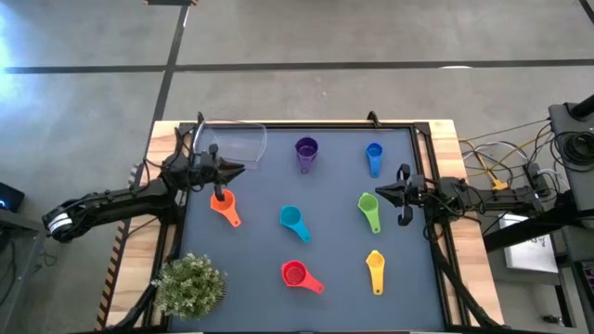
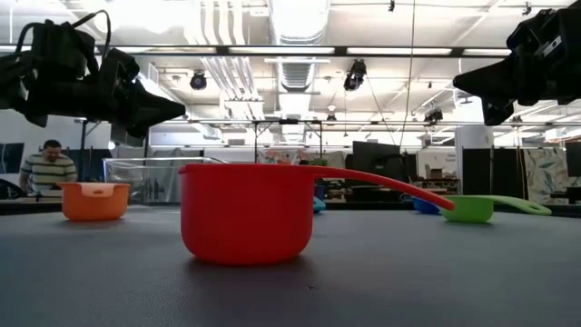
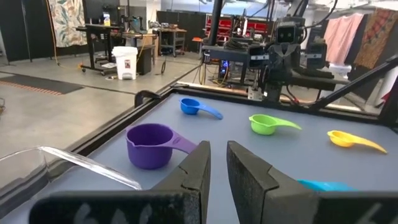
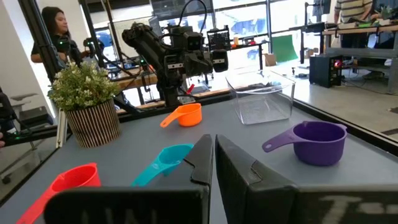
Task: Nest measuring cups in basket
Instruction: Stack the orange measuring cup on top of the violet measuring cup
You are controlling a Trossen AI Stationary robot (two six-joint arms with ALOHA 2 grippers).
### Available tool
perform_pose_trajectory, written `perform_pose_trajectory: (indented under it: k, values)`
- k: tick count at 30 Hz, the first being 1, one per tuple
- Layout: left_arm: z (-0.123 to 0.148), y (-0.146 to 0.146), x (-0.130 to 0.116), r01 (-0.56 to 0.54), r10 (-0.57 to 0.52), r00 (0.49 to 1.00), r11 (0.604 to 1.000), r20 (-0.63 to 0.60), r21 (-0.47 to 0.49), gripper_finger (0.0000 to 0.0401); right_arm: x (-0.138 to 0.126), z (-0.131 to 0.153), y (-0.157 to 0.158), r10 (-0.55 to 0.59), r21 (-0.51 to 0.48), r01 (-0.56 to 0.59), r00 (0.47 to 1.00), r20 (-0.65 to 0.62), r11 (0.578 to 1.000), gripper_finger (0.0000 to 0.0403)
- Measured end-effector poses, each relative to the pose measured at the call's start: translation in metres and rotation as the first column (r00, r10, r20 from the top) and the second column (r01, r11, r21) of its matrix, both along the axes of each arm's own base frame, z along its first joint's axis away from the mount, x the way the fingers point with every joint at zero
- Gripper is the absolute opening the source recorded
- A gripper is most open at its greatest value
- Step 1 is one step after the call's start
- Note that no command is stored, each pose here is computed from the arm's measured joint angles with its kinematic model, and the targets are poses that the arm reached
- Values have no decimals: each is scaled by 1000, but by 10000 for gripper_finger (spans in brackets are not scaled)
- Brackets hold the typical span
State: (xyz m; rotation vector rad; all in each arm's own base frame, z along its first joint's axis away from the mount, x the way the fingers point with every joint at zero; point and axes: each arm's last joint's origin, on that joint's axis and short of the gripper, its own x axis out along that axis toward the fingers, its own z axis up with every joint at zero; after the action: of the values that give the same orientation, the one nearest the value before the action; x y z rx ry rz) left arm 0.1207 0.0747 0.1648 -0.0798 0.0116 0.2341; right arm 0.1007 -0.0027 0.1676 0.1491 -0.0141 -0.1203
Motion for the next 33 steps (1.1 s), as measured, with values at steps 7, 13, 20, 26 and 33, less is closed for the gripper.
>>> perform_pose_trajectory:
  k: [7, 13, 20, 26, 33]
  values:
    - [2, 1, 0, -40, 39, 999, 999, 9, 27, 36, 0, 0, 0, 0, 0, 0, 1000, 0, 1000, 9]
    - [16, 4, 3, -72, 76, 994, 996, 84, -55, 36, 0, 0, 0, 0, 0, 0, 1000, 0, 1000, 9]
    - [76, 15, 30, -182, 155, 963, 977, -220, -108, 36, 0, 0, 0, 0, 0, 0, 1000, 0, 1000, 9]
    - [111, 8, 57, -197, 77, 839, 966, -538, -169, 36, 0, 0, 0, 0, 0, 0, 1000, 0, 1000, 9]
    - [134, -27, 88, -198, 52, 775, 966, -629, -164, 36, 0, 0, 0, 0, 0, 0, 1000, 0, 1000, 9]
